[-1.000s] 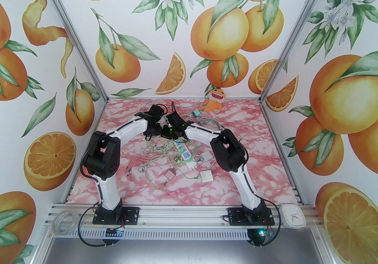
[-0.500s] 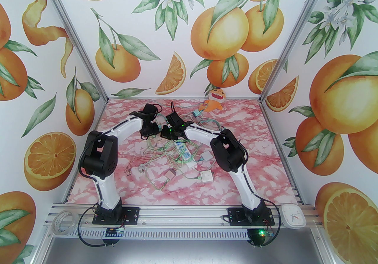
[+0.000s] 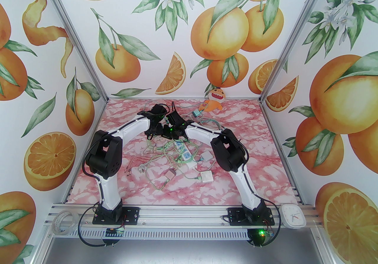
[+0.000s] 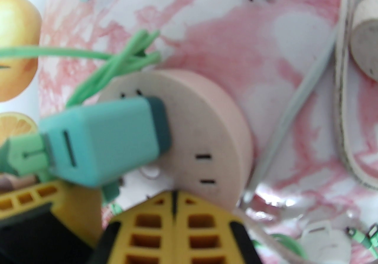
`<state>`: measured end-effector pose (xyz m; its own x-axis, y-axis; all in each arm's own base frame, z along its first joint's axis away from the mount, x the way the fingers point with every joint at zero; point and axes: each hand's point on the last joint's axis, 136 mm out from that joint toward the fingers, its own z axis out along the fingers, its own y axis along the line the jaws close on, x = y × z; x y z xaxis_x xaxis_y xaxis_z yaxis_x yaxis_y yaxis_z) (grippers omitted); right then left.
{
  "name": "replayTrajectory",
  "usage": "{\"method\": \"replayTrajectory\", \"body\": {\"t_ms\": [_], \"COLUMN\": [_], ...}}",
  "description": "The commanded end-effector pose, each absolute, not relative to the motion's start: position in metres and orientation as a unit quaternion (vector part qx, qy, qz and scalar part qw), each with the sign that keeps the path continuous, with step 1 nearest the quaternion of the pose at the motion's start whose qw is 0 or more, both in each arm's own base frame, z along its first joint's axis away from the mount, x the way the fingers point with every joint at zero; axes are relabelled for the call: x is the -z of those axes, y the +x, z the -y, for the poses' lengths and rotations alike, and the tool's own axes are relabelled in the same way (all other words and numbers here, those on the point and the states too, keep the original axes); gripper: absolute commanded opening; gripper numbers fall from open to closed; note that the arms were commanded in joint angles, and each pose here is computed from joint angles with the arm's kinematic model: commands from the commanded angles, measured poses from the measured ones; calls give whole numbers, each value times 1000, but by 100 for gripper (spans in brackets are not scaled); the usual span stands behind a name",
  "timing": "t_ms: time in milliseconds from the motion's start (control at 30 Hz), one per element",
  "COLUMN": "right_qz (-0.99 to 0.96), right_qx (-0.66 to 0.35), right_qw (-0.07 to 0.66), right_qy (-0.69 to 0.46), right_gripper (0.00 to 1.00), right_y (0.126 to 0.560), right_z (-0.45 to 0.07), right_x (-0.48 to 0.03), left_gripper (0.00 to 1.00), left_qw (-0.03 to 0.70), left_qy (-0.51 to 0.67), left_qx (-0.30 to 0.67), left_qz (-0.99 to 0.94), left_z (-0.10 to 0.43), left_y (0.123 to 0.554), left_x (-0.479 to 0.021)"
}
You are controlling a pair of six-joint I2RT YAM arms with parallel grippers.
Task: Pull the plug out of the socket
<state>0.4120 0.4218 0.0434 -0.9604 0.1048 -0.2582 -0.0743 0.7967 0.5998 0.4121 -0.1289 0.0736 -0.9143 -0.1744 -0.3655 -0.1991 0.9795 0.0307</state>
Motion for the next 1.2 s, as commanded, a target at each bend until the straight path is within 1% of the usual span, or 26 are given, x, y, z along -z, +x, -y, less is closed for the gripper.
{"method": "replayTrajectory", "body": {"t_ms": [0,100,300,400,467,533,667,800,1000,1167], "right_qz": [-981,-981,-981,-981,-982,-982,-982,-982,-982,-982], "right_qx": [-181,-182,-182,-182,-180,-179,-178,-177,-176,-175], "right_qw": [59,59,58,58,58,59,58,57,58,60], "right_qy": [31,31,31,30,29,29,29,28,27,26], "right_gripper": [0,0,0,0,0,0,0,0,0,0], "right_y": [374,374,373,373,373,373,372,371,371,372], "right_z": [-368,-369,-369,-369,-369,-368,-368,-368,-369,-368], "right_x": [44,43,44,44,43,43,44,44,43,43], "left_gripper": [20,21,21,21,20,20,19,19,19,20], "left_qw": [159,140,150,153,168,172,174,168,157,173], "left_qy": [-118,-161,-148,-121,-90,-65,-34,-41,-110,-122], "left_qx": [23,80,64,28,-30,-64,-107,-79,10,-1], "left_qz": [-980,-974,-975,-980,-981,-981,-978,-982,-981,-977], "left_z": [122,113,110,116,118,123,132,136,122,101], "left_y": [405,404,405,401,400,397,392,392,398,402], "left_x": [-83,-79,-83,-82,-85,-86,-84,-82,-89,-111]}}
